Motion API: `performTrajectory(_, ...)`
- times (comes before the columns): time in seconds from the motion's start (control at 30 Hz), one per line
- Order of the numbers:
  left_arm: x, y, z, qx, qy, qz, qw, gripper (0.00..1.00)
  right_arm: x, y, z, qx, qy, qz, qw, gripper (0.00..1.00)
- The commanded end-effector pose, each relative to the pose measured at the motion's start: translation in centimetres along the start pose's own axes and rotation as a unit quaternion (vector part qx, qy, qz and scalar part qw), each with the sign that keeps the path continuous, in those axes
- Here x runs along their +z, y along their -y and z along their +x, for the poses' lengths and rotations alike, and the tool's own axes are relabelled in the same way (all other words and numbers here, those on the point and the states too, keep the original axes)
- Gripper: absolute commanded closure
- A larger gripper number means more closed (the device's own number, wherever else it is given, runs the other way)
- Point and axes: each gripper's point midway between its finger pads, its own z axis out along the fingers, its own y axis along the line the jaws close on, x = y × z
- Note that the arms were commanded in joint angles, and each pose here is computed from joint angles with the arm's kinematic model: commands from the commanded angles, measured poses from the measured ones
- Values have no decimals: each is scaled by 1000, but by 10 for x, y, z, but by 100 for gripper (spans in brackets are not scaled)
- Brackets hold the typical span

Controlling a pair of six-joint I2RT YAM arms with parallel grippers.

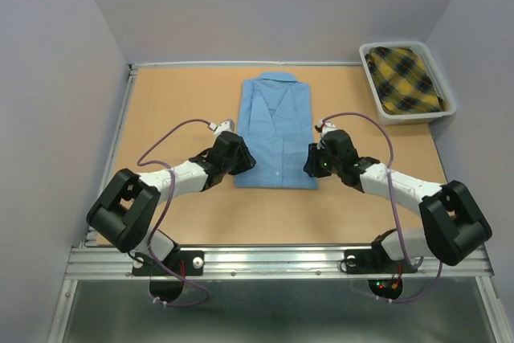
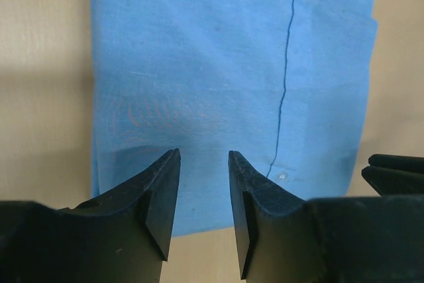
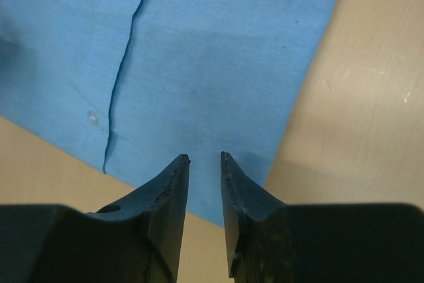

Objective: Fold and stack the long sleeve shirts
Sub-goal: Fold the shirt

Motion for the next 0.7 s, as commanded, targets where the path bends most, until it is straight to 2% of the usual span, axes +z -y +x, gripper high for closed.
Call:
performTrajectory(0.0, 7, -3, 6, -5, -6, 4, 1000, 54, 9, -16, -12, -46, 6, 1, 999, 68)
performTrajectory(0.17, 9, -32, 19, -12, -27, -28, 999, 54, 23, -16, 20, -65, -36, 15, 997, 69)
performTrajectory(0.37, 7, -74, 3, -30, -38, -79, 996, 51, 26, -49, 68, -74, -88, -2, 993, 71)
performTrajectory(0.43, 6, -87, -13, -35, -36, -90, 995, 50, 22, -91, 96, -79, -117, -42, 989, 73)
performTrajectory(0.47, 6, -91, -22, -36, -31, -96, 994, 50, 24, -94, 94, -67, -117, -39, 990, 73)
performTrajectory(0.57, 11, -104, -54, -28, -13, -120, 992, 45, 20, -157, 125, -73, -148, -88, 982, 73)
performTrajectory(0.67, 25, -102, -93, 1, -1, -124, 992, 42, 23, -214, 131, -96, -150, -132, 975, 73)
